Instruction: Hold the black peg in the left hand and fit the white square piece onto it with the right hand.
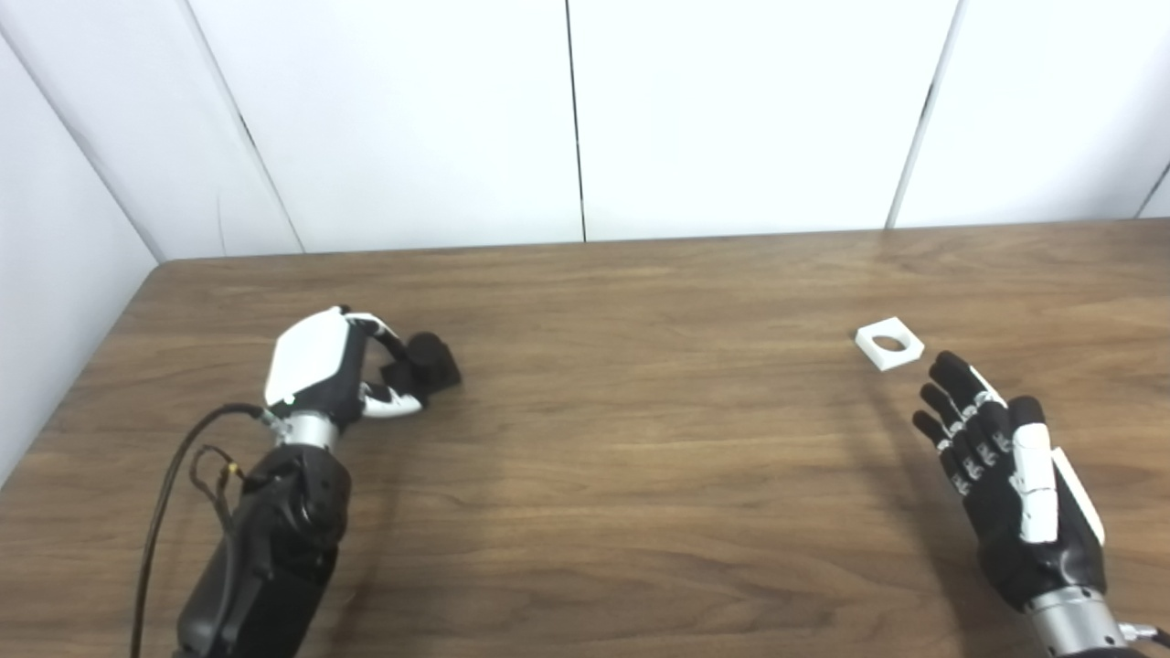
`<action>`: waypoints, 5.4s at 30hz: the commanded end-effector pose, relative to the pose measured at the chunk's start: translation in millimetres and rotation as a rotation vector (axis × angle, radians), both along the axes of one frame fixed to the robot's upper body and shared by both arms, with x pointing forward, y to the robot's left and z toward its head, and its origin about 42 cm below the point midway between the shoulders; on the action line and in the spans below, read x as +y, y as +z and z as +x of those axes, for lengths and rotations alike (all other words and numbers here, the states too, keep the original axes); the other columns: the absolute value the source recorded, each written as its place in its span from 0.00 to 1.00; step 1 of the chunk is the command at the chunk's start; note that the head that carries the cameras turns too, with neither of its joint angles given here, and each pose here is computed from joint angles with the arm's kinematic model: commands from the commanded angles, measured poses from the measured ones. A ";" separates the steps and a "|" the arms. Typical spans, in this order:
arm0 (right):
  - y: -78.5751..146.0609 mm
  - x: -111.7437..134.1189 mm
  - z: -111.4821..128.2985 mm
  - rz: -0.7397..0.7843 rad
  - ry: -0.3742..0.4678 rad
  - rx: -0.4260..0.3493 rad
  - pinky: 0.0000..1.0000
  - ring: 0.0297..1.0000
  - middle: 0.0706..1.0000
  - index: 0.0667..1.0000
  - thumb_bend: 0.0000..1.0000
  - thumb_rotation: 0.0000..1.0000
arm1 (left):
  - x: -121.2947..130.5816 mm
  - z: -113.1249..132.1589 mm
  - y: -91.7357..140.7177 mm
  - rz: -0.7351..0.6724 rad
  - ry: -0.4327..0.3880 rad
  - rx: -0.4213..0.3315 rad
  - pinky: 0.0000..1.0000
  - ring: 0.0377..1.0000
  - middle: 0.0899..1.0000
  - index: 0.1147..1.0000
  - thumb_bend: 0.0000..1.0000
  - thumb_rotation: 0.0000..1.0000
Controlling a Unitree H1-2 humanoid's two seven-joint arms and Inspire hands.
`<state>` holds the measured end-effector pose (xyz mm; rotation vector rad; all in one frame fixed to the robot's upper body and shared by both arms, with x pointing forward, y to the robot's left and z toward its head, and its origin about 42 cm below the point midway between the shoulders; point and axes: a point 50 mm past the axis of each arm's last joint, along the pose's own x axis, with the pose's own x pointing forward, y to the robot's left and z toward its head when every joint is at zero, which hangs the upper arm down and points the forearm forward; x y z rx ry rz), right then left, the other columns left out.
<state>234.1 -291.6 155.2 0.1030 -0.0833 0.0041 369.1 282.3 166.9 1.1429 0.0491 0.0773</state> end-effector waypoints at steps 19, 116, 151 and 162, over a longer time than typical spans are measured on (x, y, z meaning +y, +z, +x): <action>16.0 5.6 1.9 -0.041 0.019 -0.067 0.93 0.96 0.95 0.90 0.59 0.99 | -63.5 -59.0 26.2 -0.028 -0.246 -0.100 0.84 0.92 0.83 0.42 0.51 0.07; 153.1 -44.2 206.9 -1.522 0.210 0.036 0.98 1.00 0.97 0.69 0.87 0.13 | -135.1 -132.5 -4.1 -0.132 -0.452 0.023 0.84 0.94 0.86 0.42 0.51 0.08; 141.7 -33.7 253.3 -1.607 0.249 0.103 0.90 0.98 0.94 0.66 0.85 0.13 | -138.4 -133.1 -5.2 -0.145 -0.453 0.018 0.87 0.95 0.86 0.42 0.51 0.07; 134.2 -21.9 256.9 -1.607 0.271 0.117 0.92 1.00 0.94 0.66 0.84 0.13 | -141.2 -133.5 -4.9 -0.155 -0.458 0.019 0.87 0.95 0.86 0.42 0.51 0.07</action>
